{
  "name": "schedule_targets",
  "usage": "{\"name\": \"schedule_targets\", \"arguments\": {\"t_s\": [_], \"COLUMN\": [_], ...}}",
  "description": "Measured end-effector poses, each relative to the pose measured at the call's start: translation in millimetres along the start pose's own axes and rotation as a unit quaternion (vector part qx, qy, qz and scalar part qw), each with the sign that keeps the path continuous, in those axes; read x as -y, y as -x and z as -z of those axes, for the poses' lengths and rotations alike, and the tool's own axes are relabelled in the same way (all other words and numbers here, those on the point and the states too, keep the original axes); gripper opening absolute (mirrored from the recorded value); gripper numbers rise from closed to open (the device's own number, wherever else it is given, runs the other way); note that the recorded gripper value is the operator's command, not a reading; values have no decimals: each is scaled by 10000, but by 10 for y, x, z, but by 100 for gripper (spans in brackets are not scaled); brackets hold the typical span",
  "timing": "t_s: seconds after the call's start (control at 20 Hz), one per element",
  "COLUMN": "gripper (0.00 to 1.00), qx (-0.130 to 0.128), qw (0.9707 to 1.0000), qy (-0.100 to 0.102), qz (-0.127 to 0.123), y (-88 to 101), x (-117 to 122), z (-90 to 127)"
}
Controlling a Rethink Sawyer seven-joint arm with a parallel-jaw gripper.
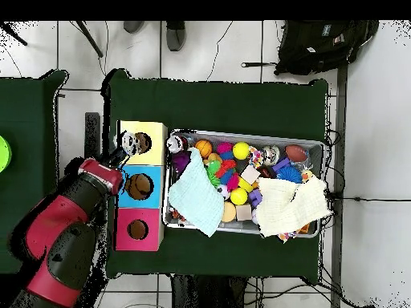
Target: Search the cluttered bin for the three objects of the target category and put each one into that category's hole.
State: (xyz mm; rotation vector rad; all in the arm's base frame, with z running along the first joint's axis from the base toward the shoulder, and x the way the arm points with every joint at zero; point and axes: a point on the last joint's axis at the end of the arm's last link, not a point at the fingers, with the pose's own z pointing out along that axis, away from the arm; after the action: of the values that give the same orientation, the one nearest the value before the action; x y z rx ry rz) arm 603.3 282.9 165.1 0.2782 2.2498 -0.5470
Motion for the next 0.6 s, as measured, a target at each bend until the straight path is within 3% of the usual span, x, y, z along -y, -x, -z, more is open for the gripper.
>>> {"name": "schedule_targets", "arguments": {"t_s": [0.6], "gripper": [0], "qx": [174], "qw": [9998], "qy": [-123], "qz": [-42], "y": [-177], "x": [366], "z": [-90]}}
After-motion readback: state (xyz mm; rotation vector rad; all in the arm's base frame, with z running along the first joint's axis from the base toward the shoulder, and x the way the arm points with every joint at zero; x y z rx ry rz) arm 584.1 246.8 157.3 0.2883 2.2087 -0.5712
